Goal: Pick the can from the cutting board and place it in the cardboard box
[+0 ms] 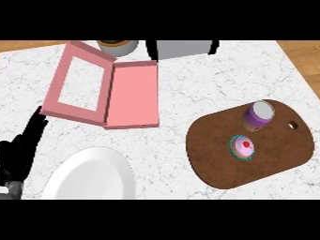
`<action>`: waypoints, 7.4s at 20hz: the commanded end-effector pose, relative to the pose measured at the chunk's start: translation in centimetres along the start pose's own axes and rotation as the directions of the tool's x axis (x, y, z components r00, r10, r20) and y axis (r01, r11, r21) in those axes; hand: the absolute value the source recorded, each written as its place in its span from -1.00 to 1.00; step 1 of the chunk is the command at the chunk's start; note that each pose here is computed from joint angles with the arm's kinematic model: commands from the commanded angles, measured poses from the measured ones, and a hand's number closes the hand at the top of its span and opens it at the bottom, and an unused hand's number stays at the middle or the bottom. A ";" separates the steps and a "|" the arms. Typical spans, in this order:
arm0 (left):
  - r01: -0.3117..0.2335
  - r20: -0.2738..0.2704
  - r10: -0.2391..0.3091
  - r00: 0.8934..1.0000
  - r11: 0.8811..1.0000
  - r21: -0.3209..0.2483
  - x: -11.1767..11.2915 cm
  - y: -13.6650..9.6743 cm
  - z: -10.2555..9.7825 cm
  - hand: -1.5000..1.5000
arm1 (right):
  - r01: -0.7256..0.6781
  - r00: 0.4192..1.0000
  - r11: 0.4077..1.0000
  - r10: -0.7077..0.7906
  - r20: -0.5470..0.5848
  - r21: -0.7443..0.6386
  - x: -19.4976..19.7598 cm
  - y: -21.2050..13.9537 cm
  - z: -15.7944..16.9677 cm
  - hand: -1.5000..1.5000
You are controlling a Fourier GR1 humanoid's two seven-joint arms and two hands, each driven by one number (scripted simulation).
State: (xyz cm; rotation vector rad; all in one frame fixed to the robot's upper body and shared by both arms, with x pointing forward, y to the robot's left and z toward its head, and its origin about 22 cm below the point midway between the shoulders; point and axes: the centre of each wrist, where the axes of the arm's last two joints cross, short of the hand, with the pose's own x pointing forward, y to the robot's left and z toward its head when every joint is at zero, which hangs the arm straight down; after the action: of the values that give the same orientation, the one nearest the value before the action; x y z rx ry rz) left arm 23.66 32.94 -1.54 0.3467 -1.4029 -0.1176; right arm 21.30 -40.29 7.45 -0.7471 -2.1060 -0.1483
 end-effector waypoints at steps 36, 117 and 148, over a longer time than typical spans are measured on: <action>0.196 0.137 -0.175 0.975 0.966 -0.168 3.2 -4.3 -2.9 0.00 | -0.702 0.570 0.638 0.769 -0.289 0.315 6.4 3.9 13.0 -1.00; 0.225 0.266 -0.145 0.953 0.926 -0.303 5.8 -8.5 -3.9 0.00 | -0.801 0.532 0.315 0.764 0.366 0.508 2.3 27.2 9.7 1.00; 0.210 0.172 -0.174 0.969 0.952 -0.220 4.7 -7.0 -4.3 0.00 | -0.866 0.345 0.309 0.938 0.021 0.393 25.1 41.2 -2.8 1.00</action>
State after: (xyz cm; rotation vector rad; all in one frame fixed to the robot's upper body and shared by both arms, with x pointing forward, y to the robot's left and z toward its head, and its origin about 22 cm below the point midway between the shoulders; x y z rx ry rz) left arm 29.50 25.83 -0.27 0.2707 -1.4829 -0.4846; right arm 34.52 3.15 21.88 -1.5050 -1.3182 0.8441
